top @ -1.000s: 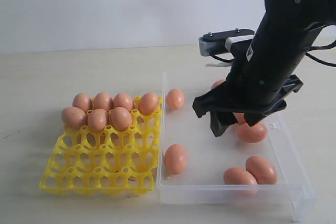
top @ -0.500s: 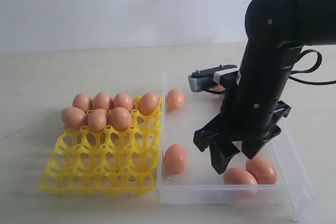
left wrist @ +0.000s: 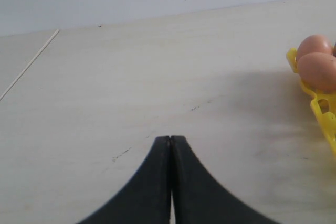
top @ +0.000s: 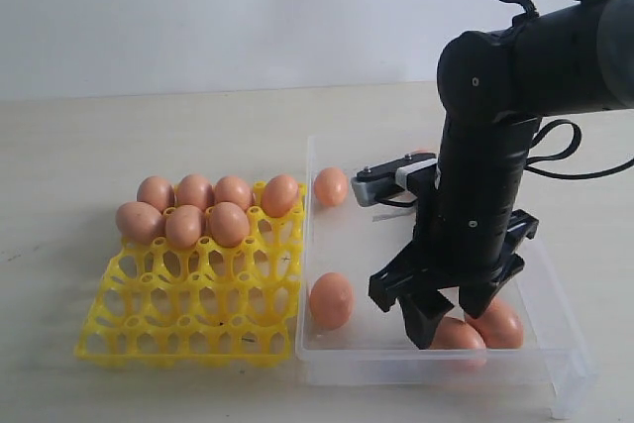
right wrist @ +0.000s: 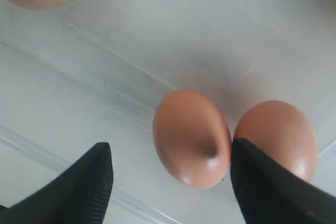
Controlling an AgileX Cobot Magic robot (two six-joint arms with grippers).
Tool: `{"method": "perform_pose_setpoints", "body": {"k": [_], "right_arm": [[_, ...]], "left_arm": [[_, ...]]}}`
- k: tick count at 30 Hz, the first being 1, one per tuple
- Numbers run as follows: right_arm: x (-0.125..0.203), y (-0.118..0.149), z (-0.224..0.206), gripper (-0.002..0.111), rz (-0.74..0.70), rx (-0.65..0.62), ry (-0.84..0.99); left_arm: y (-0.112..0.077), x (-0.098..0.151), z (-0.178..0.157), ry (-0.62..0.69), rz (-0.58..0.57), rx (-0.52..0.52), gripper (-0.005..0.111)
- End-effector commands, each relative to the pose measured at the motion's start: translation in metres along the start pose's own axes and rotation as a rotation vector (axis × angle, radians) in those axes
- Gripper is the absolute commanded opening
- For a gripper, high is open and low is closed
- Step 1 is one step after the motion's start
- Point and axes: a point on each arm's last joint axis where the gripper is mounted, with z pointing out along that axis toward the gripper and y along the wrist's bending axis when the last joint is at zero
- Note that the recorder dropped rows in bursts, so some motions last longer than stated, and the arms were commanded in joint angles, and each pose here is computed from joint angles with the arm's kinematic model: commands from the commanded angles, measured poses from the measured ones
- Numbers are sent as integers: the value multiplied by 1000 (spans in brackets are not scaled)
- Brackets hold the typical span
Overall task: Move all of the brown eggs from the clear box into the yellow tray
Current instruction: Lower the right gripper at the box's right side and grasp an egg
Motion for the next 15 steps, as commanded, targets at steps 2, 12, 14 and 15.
{"method": "perform_pose_setpoints", "body": {"k": [2,12,14,15], "right_arm": [[-2,-4,7,62,-28,15,21],[-11,-12,40,45,-57,54,104],[-12,-11,30,2,-61,56,50],[-13,-10,22,0,-71,62,-9]], "left_arm": [[0,-2,-1,-19,-7,4,0],[0,-2,-1,-19,-7,4,0],[0,-2,-1,-19,-7,4,0],[0,-2,-1,-19,-7,4,0]]}}
